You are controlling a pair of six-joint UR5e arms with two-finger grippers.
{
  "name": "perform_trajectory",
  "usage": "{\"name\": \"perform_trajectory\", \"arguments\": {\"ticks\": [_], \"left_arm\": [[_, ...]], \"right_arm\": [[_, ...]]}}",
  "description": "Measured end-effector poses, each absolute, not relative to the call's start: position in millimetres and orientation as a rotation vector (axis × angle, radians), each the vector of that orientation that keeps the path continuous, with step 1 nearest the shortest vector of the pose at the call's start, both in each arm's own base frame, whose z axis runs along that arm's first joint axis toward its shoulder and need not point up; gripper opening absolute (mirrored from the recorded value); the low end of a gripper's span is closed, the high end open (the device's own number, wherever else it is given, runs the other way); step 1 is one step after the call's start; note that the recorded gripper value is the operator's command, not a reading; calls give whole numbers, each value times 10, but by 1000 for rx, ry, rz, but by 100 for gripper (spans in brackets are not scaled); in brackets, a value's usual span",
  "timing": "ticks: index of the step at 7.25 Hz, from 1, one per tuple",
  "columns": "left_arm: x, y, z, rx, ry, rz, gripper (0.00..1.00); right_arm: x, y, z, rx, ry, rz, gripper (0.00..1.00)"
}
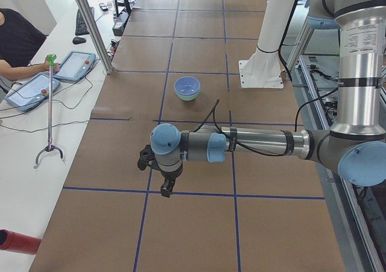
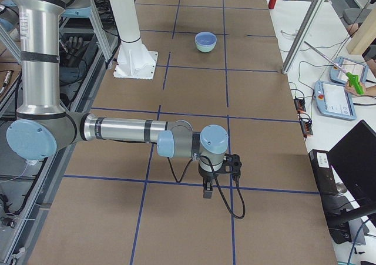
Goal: Stack blue bowl on green bowl
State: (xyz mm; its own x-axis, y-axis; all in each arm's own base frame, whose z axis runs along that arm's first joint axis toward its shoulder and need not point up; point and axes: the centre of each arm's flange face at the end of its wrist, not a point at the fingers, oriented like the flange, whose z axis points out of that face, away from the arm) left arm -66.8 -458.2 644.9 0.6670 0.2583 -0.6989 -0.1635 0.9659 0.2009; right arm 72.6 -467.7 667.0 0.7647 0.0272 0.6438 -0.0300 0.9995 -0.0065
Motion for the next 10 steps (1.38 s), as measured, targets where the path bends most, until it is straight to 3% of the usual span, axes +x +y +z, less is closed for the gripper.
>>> {"name": "perform_trajectory", "arguments": {"ticks": [10], "left_arm": [[-718,-4506,6592,26,791,19,100]], "right_arm": [[725,-4677,6669,5,-701,31,100]]}}
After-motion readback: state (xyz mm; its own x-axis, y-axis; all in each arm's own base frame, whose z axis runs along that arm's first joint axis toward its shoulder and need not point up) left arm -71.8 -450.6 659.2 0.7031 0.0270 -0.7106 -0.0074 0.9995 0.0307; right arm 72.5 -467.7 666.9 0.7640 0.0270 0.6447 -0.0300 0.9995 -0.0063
